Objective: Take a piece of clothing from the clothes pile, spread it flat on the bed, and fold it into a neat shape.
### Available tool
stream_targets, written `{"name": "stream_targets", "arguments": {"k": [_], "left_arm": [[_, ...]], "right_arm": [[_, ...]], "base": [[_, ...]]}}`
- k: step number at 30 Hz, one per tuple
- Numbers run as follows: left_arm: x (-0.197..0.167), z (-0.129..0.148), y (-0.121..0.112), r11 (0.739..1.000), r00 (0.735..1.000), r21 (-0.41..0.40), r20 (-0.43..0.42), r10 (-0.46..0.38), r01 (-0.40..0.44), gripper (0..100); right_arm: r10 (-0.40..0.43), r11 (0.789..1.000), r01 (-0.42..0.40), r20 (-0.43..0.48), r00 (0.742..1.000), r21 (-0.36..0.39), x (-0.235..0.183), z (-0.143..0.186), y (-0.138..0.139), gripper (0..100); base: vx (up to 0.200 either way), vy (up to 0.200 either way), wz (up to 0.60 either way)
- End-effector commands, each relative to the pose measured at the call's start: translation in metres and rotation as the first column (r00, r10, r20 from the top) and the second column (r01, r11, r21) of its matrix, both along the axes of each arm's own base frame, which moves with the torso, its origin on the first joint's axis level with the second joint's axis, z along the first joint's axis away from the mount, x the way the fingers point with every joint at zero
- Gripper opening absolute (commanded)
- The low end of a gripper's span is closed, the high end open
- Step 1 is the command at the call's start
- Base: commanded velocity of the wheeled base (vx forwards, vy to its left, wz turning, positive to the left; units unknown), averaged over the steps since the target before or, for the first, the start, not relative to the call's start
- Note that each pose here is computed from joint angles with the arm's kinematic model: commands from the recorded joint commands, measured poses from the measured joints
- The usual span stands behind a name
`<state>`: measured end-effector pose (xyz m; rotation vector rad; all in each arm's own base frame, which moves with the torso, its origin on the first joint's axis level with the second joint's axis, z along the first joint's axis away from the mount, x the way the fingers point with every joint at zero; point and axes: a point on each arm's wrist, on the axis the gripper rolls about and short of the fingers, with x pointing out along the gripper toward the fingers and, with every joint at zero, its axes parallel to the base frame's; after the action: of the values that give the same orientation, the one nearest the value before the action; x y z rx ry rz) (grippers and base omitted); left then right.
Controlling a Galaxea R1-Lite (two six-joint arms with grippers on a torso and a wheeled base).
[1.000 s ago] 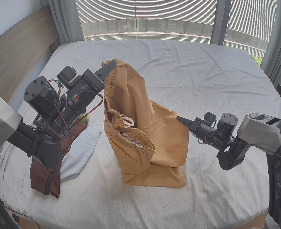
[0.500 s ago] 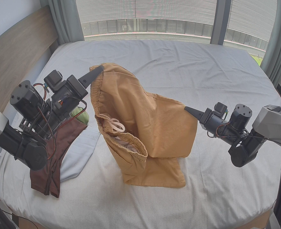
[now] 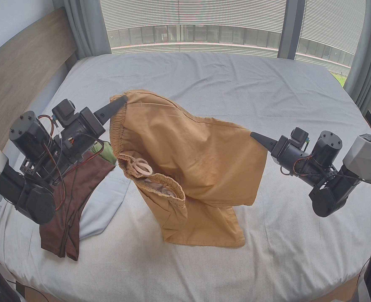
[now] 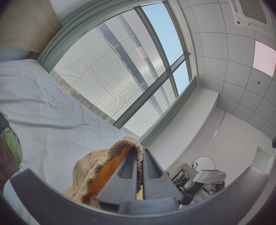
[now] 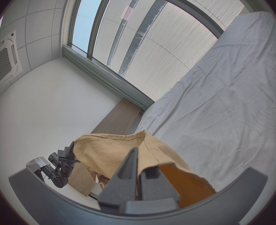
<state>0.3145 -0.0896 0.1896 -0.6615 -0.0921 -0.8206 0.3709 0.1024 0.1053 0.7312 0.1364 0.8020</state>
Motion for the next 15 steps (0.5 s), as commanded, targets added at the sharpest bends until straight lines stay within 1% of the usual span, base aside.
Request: {"name": "stream_targets", "arguments": {"k": [1,6,9,15], "left_arm": [[0.002,-0.005,0.006,1.000,1.000,0.007,-0.018,0.014,-0.013,0],[0.003,-0.010,0.010,1.000,0.999,0.017,-0.031,0.020,-0.020,0],[0.003,-0.012,0.011,1.000,0.999,0.027,-0.037,0.007,-0.006,0],[0.002,-0.017,0.016,0.999,0.999,0.043,-0.050,0.005,-0.002,0]], "right_arm": [[-0.005,1.000,0.005,0.014,1.000,-0.006,0.000,0.002,-0.001,0],[-0.005,1.000,0.006,0.025,1.000,-0.013,-0.001,0.004,-0.001,0],[-0.005,1.000,0.006,0.028,1.000,-0.013,-0.001,0.005,-0.001,0],[-0.008,1.000,0.009,0.059,0.998,-0.010,-0.005,0.016,-0.002,0]], "base": [[0.000,0.000,0.00],[0.000,0.000,0.00],[0.000,0.000,0.00],[0.000,0.000,0.00]]}}
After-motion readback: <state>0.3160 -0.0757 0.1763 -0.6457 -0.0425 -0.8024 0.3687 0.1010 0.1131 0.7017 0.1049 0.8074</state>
